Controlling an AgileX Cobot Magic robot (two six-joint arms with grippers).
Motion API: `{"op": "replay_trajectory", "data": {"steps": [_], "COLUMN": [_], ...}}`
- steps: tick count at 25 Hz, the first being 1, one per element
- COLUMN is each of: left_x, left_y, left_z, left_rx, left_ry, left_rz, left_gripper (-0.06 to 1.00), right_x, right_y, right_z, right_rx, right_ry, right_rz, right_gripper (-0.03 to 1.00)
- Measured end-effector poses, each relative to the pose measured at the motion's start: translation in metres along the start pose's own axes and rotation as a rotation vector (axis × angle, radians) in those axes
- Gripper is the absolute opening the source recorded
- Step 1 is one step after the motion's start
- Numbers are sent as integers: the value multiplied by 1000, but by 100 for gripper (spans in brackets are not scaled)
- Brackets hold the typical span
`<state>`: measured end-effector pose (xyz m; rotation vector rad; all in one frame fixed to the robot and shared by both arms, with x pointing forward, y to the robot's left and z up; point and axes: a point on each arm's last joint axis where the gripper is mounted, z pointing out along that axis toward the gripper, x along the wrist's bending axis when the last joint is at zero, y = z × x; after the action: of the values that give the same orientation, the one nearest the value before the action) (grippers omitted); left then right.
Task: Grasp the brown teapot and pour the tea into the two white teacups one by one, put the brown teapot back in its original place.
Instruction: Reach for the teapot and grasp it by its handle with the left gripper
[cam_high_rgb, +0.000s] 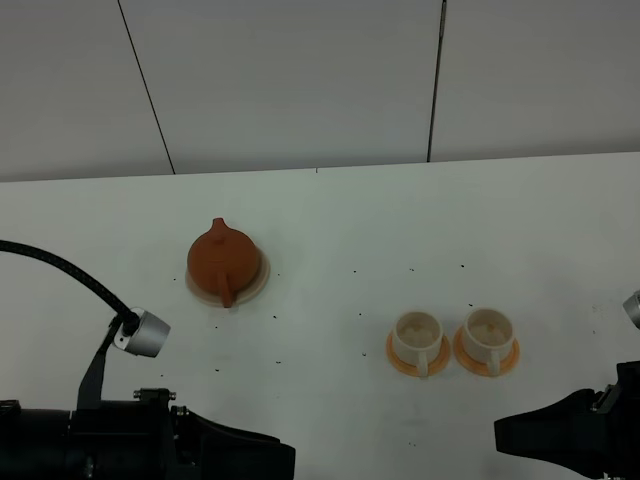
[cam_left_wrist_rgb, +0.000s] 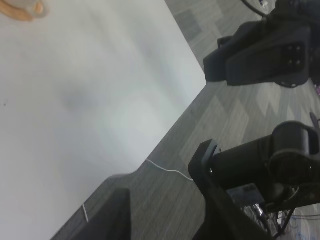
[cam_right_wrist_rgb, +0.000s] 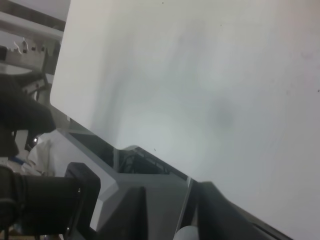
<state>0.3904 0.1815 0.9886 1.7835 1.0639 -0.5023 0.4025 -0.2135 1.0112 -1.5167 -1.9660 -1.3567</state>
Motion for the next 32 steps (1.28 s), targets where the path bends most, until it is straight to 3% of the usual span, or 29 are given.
{"op": "replay_trajectory", "data": {"steps": [26, 32], "left_x": [-1, 3], "left_y": [0, 10], "left_z": [0, -1], "left_rx": [1, -41], "left_ry": [-7, 61], "left_rz": [-33, -8], "left_gripper": [42, 42], "right_x": [1, 4], "right_y": [1, 2], "right_z": [0, -6], "right_rx": [-10, -34], "right_ry": [7, -36], "right_rz": [-13, -88], "right_gripper": [24, 24]}}
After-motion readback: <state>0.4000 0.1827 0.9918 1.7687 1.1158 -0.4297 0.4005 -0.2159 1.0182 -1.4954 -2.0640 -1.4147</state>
